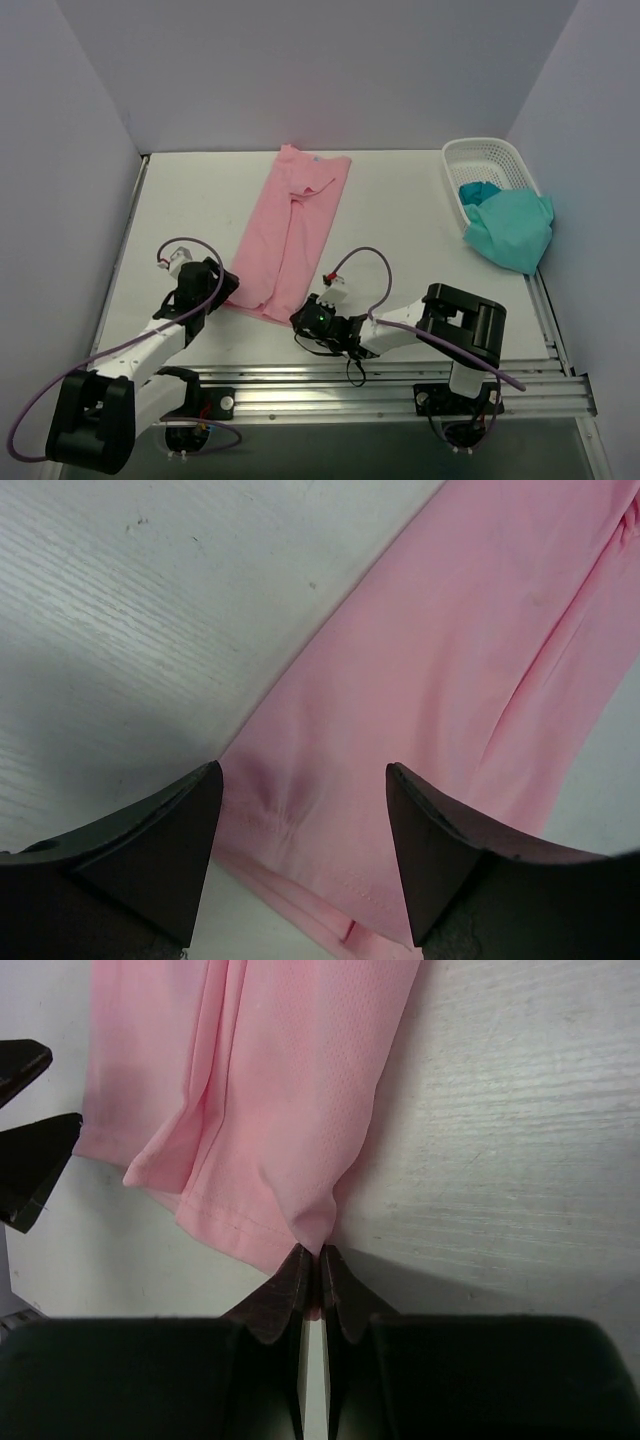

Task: Fold and stack the t-shirts
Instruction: Fold the tshirt

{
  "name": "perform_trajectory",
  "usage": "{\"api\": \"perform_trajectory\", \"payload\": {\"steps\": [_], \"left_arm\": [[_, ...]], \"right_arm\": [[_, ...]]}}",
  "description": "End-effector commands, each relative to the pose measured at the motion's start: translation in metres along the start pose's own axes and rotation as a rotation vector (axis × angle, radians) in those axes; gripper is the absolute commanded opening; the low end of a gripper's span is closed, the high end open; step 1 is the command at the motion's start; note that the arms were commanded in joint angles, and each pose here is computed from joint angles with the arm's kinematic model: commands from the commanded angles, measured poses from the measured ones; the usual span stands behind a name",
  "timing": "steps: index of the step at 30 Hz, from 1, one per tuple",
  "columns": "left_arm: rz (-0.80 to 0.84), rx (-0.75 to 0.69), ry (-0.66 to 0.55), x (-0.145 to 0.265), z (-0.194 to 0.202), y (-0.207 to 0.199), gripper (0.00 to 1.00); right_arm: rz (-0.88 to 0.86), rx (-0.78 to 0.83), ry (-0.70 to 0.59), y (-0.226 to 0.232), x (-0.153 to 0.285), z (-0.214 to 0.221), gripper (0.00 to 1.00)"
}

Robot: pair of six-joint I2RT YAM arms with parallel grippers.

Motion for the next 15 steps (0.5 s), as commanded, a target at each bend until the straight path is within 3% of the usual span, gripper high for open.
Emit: {"api": "perform_trajectory", "payload": {"steps": [1,9,15], "left_arm": [[0.043,0.005,-0.015,-0.003,-0.003,-0.012,0.74],[0.103,-0.041,0.071,-0.001,0.032,-0.032,0.73],[0.098,-0.063,0.065,0.01,0.028,-0.034,0.73]], "right_arm": [[0.149,0.074,-0.056,-0.042,0.004,-0.016,0.01],[0.192,0.067,-0.102,-0.056,0.007,-0.038,0.0],[0.226,0.067,-0.152,-0.067,0.016,-0.059,0.0]]}}
Point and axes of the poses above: each gripper's point midway between its finger pads, its own x axis back along the fingers, its own y axis along the line the jaws close on, z = x × y, the point moved 5 cm from there along x, back along the fingers, and after that the axes turned 13 degrees about -x, right-handed, at the moved point
